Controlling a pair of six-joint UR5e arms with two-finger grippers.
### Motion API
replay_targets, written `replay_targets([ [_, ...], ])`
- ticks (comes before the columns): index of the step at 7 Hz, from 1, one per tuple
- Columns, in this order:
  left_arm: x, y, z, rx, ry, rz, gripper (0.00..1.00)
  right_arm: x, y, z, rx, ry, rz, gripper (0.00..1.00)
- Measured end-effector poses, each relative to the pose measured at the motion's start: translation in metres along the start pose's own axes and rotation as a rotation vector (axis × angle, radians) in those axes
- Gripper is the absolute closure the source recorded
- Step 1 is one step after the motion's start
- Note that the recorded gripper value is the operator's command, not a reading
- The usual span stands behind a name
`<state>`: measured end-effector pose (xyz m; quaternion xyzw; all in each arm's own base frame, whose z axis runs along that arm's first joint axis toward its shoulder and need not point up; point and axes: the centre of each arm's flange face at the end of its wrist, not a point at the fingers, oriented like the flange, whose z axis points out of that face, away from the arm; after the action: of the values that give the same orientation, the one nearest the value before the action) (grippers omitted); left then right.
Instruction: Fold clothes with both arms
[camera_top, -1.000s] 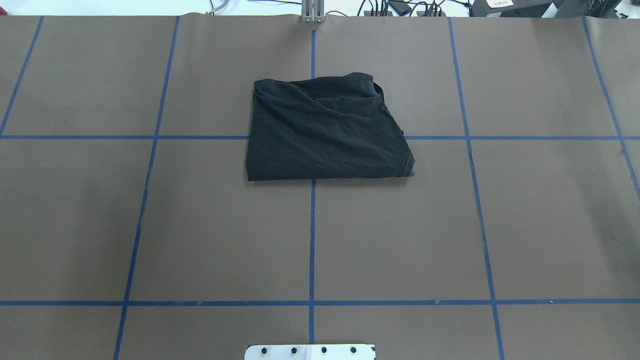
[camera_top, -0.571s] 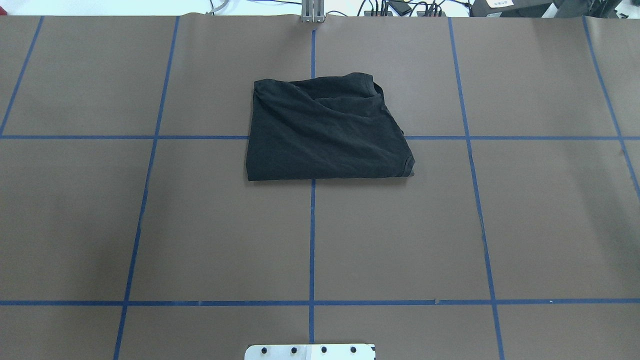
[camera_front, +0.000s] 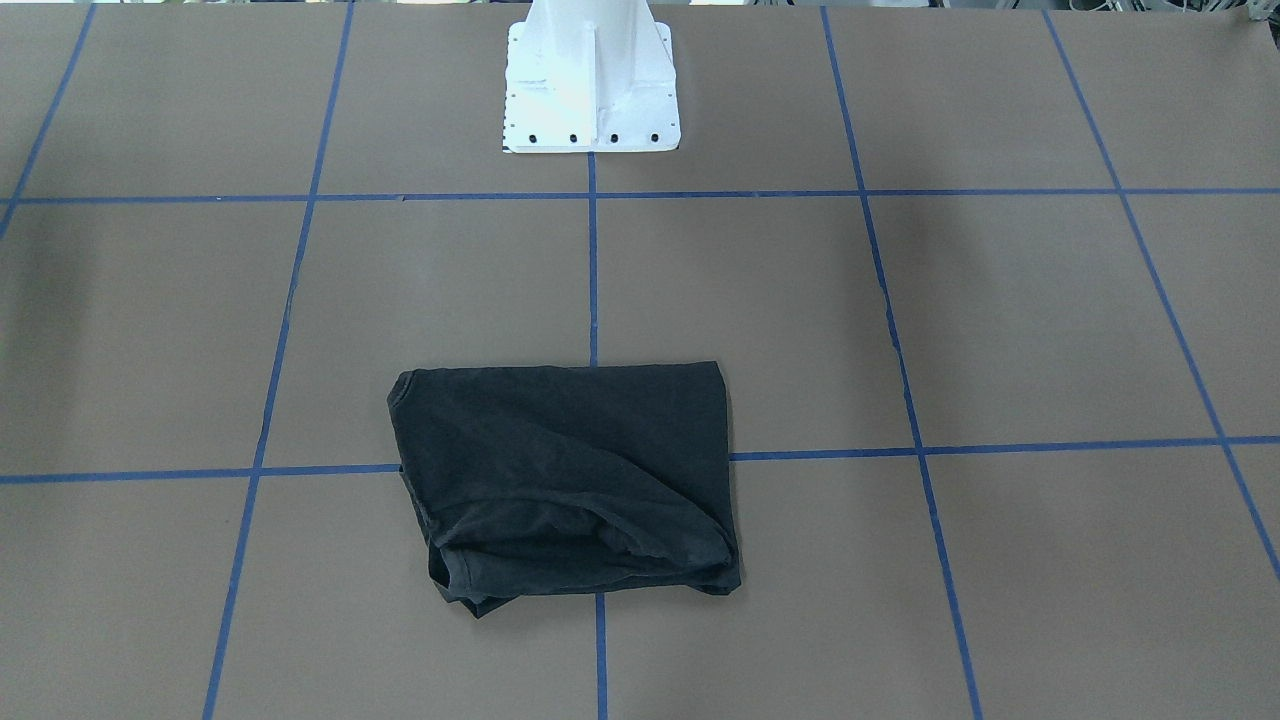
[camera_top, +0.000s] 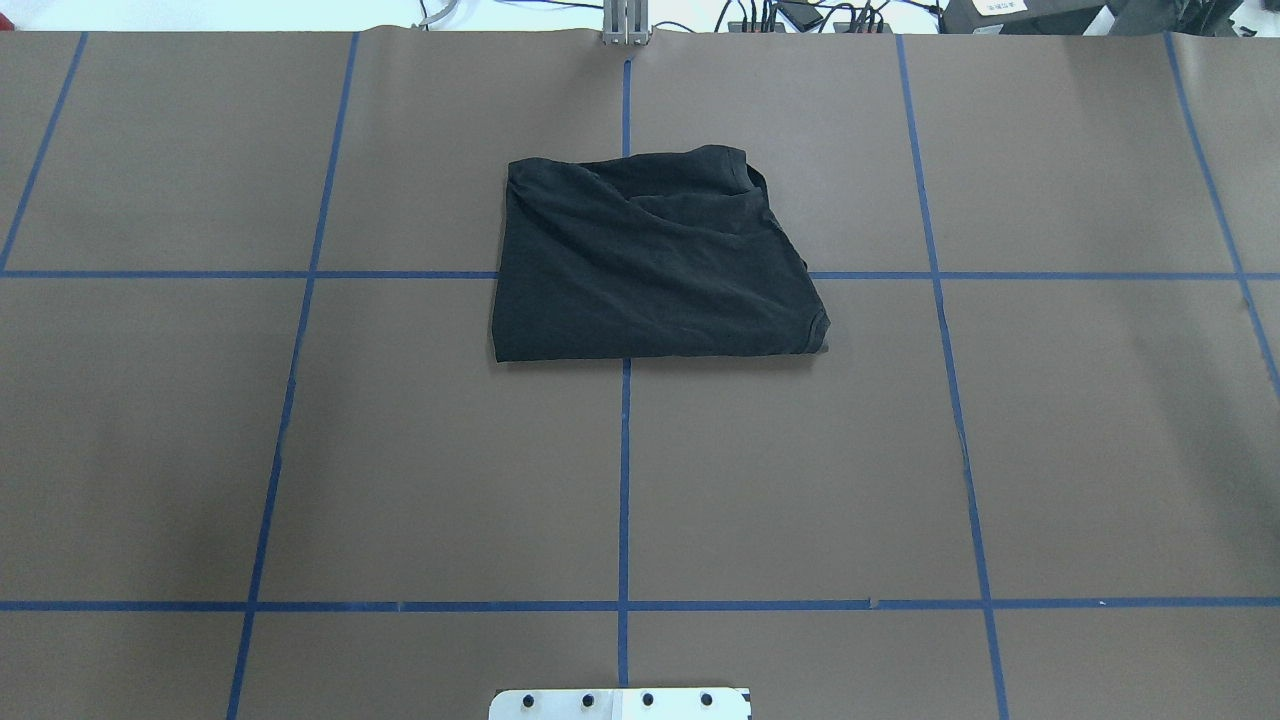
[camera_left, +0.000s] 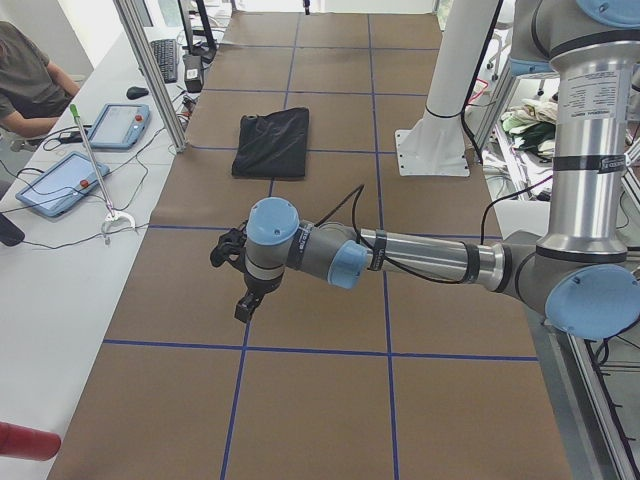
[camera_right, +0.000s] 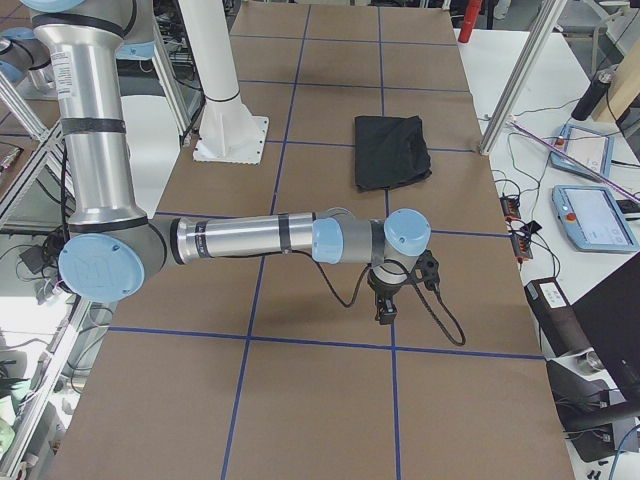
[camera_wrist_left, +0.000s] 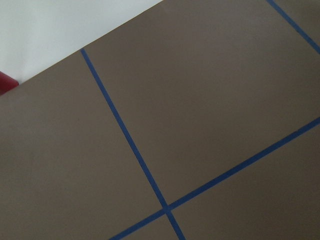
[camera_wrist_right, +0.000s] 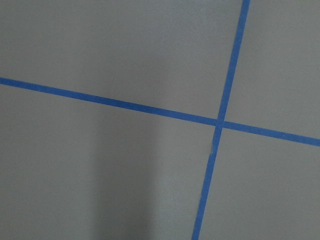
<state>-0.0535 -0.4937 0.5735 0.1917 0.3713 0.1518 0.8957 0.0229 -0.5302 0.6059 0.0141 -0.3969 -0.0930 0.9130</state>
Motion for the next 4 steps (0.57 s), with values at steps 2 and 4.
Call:
replay_targets([
  [2,0.012,0.012,-0.008,0.01,0.018,0.002,0.0,-0.001,0.001,0.0,-0.015,-0.006,0.016,0.0],
  [4,0.018,0.041,-0.007,-0.007,0.021,-0.012,0.0,-0.001,0.005,0.0,-0.019,0.004,0.019,0.0],
])
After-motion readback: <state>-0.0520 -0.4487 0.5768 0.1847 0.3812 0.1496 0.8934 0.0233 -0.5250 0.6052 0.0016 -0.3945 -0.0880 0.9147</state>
